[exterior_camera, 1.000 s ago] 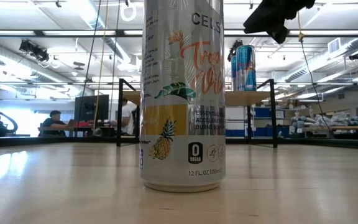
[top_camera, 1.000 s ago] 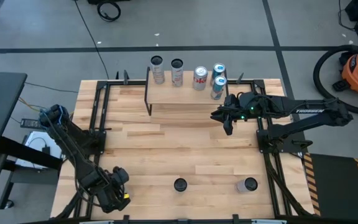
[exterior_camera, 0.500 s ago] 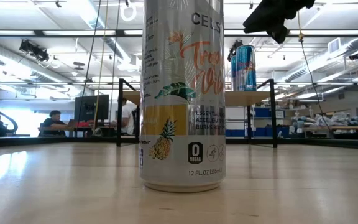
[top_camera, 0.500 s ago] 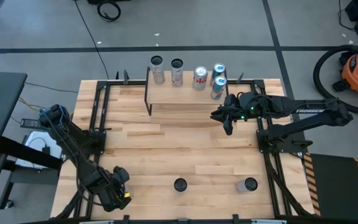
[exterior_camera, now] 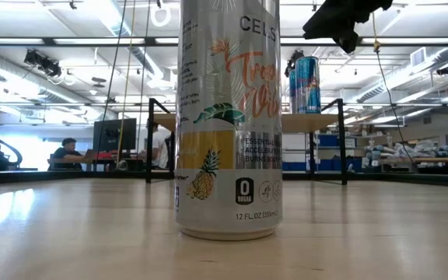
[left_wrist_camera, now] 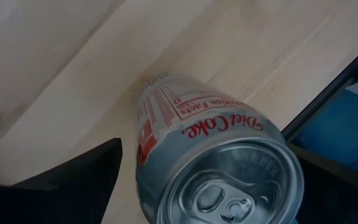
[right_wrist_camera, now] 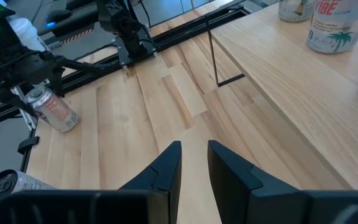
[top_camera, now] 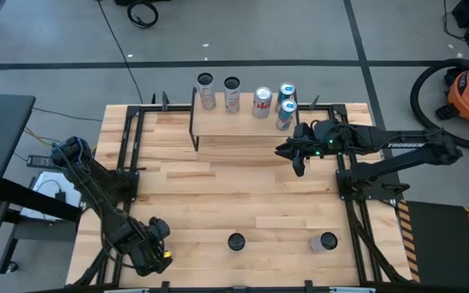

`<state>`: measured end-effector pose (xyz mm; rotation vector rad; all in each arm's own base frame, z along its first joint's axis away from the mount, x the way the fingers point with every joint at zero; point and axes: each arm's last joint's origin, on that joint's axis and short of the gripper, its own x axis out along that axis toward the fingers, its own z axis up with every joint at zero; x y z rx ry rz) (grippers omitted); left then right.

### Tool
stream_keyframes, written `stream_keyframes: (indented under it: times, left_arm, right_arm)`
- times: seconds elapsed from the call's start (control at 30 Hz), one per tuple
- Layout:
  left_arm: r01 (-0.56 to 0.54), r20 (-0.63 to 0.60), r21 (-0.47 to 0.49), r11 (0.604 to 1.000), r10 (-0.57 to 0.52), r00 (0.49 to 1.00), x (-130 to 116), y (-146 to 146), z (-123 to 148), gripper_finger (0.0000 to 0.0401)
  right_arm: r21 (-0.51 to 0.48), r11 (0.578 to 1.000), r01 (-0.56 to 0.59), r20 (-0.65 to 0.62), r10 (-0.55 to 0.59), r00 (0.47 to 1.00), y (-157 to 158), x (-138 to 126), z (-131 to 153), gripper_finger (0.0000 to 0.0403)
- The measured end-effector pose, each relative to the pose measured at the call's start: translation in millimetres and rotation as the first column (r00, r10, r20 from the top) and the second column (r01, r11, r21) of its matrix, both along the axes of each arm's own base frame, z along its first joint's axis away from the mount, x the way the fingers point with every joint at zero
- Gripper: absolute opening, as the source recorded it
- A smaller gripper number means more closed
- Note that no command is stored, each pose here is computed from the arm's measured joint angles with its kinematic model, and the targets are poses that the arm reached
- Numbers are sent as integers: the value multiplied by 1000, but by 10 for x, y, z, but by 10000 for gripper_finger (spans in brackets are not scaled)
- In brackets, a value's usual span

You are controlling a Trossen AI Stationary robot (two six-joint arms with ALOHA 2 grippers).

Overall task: Place canned beverage on shelf
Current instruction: Put the red soda can aligned with the other red soda can on the shelf

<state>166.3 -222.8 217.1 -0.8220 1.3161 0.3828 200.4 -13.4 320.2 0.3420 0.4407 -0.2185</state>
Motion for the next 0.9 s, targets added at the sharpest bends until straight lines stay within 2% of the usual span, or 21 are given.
stream_keyframes:
  times: [0.9]
  left_arm:
    - [13,12,53,998,-14,1000,-6,38,-5,400]
  right_arm:
    - [-3,1000,0,45,0,999,-1,19,39,87]
